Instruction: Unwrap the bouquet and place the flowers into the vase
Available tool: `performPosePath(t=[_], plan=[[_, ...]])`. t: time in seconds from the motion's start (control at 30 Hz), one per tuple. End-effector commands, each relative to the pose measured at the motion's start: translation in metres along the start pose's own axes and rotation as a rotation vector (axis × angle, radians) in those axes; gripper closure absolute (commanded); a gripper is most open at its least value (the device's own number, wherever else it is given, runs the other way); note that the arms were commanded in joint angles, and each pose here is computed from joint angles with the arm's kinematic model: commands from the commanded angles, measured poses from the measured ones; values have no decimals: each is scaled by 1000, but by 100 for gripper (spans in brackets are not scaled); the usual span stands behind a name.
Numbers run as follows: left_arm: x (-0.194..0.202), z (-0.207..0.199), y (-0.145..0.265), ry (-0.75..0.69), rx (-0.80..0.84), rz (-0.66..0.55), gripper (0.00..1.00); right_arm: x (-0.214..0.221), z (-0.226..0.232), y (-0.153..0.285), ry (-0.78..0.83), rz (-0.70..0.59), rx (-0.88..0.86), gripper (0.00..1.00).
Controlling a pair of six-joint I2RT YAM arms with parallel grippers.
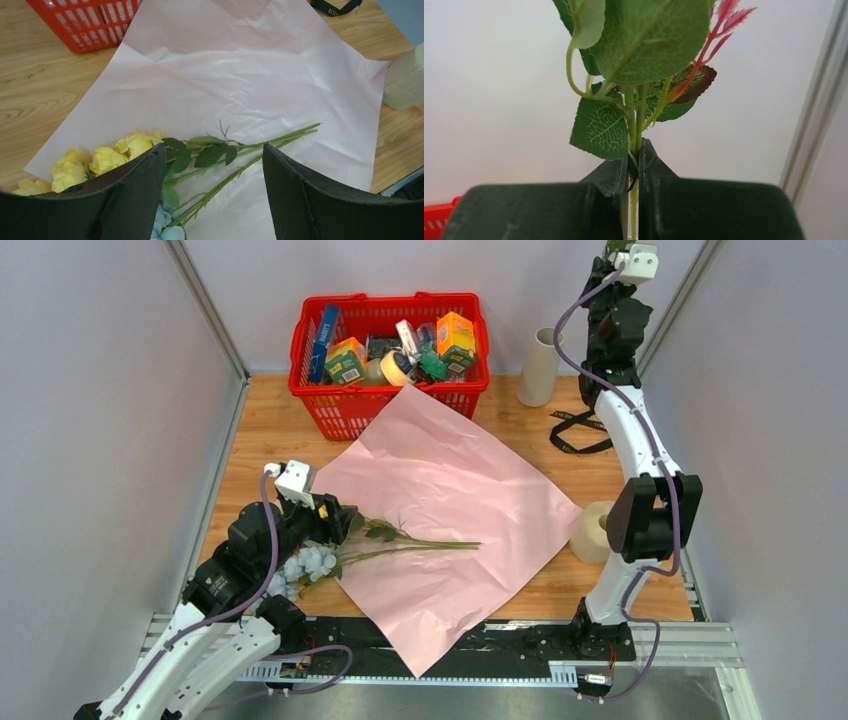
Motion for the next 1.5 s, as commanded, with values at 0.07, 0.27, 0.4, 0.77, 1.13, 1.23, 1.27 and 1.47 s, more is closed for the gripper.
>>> performPosePath(t=[0.07,0.27,0.4,0.77,1.13,1.23,1.27,1.47], plan=[[-3,1,1,-15,3,-23,22,-6,12,-26,-6,-74,-68,100],[-2,0,0,-17,4,-13,22,44,6,-27,-3,24,-53,100],[-1,1,-1,-18,1,-6,22,75,6,-26,5,109,-75,100],[1,0,-5,-19,0,26,22,159,-6,-1,80,404,11,85],[1,-1,-5,-19,4,30,22,117,-5,11,64,448,48,50],[1,1,-5,-22,-7,27,22,91,0,21,14,455,40,41],[1,1,-5,-21,-11,28,22,84,1,25,2,465,45,38],[2,3,-7,-23,-37,41,22,43,8,68,-107,514,12,31]])
Point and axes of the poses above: each gripper's point midway between its finger pads, its own y axis back along the fingers, its own z axis along the line the jaws close on, x = y × z, the point moved 9 cm from there along y, back along the fingers, and after that the axes turned 6 degrees about -y, right-handed, at the moved point
